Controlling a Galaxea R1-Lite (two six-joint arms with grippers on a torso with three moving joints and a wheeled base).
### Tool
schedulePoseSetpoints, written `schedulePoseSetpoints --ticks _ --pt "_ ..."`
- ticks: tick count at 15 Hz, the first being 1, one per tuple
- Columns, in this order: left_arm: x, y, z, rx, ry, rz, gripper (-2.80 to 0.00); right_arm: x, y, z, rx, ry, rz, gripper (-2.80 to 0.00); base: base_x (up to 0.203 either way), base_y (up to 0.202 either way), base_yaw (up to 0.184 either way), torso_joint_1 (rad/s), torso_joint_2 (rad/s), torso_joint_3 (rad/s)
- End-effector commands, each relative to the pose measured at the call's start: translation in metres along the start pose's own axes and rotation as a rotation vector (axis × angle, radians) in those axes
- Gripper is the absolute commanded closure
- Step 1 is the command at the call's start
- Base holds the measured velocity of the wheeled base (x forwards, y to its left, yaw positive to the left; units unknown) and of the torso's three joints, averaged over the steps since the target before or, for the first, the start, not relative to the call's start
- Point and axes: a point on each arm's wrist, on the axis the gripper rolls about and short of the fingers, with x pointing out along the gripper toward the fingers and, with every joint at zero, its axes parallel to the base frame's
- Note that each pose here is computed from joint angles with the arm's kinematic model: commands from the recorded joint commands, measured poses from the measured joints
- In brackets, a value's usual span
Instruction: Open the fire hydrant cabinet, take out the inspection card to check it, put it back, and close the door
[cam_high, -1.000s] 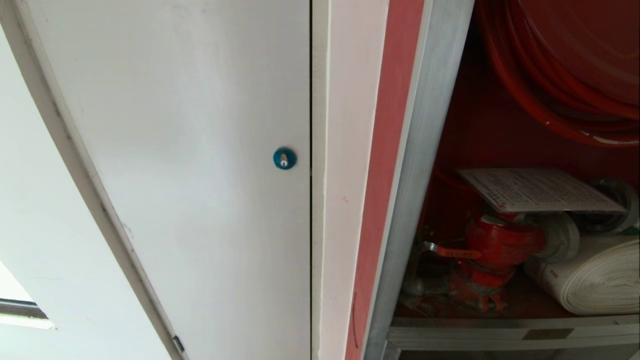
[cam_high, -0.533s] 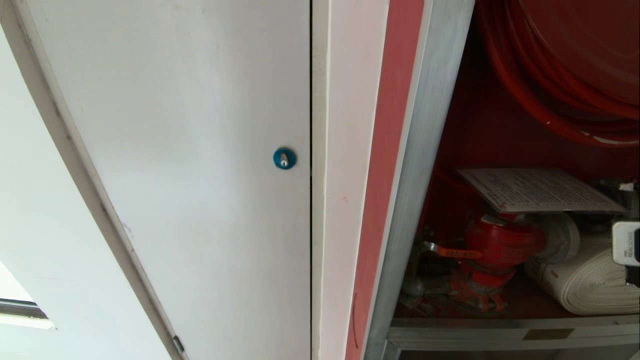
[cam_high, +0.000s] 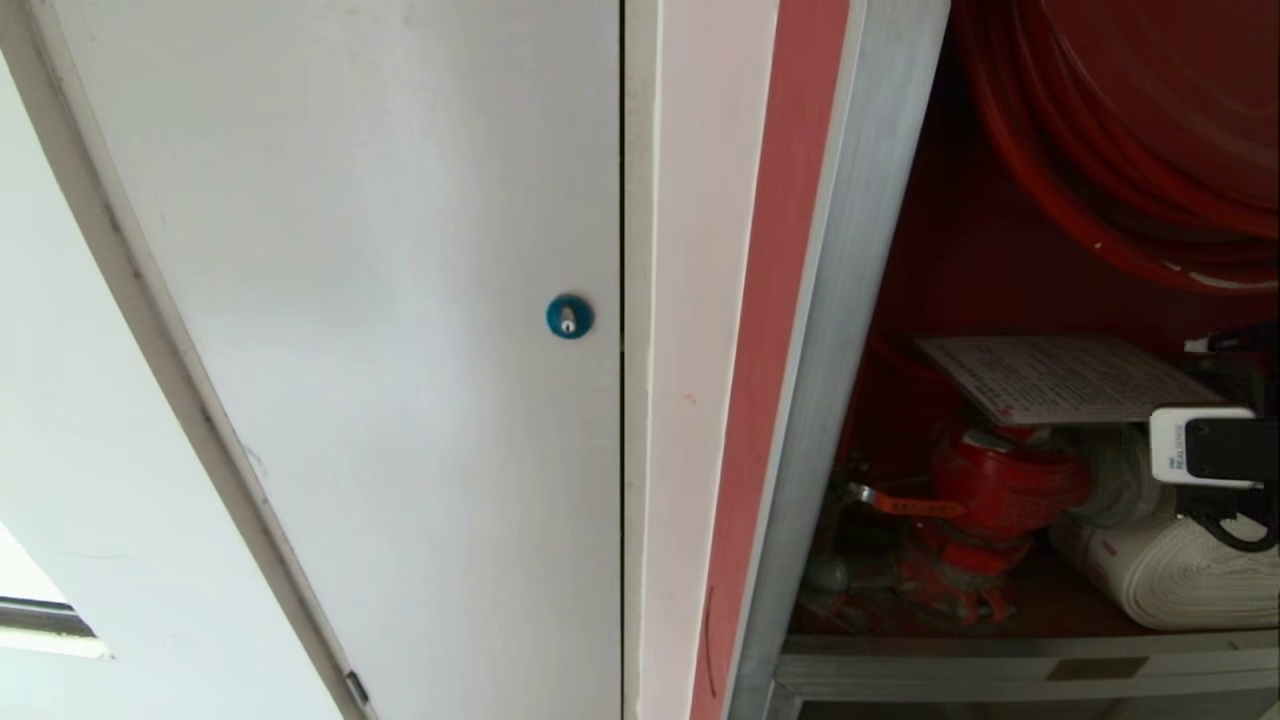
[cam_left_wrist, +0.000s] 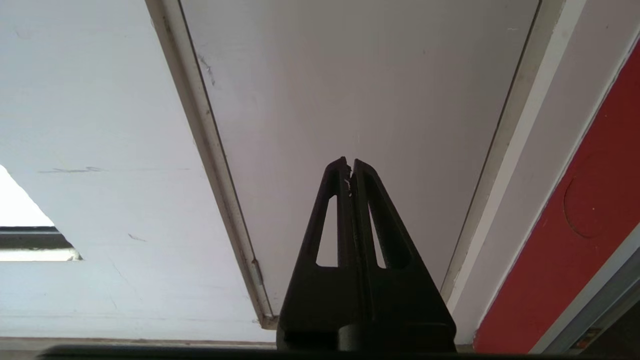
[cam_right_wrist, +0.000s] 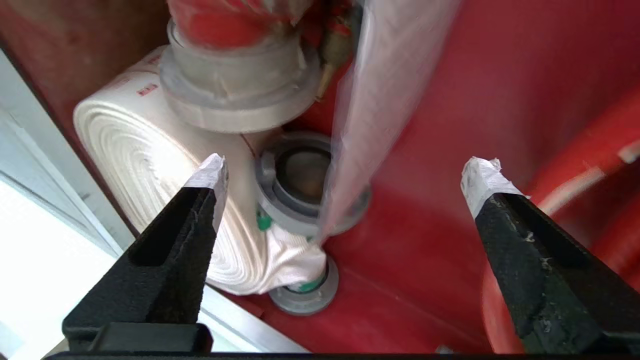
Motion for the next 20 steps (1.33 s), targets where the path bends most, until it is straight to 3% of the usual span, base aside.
schedulePoseSetpoints --ticks 1,16,17,20 --pt "0.001 0.000 -0.003 0.000 0.012 0.000 0.00 0.014 0.000 0.002 -0.012 0.000 0.022 -2.80 0.000 0.000 0.000 0.000 0.00 0.000" --pt "0.001 0.000 -0.003 0.000 0.012 0.000 0.00 0.052 -0.012 -0.006 0.007 0.053 -0.030 -2.80 0.000 0.000 0.000 0.000 0.00 0.000" --pt "0.001 0.000 -0.003 0.000 0.012 -0.001 0.00 0.054 -0.014 -0.005 0.008 0.051 -0.039 0.00 0.000 0.000 0.000 0.000 0.00 0.000" --pt "0.001 0.000 -0.003 0.000 0.012 0.000 0.00 0.056 -0.014 -0.005 0.010 0.050 -0.048 0.00 0.000 0.000 0.000 0.000 0.00 0.000"
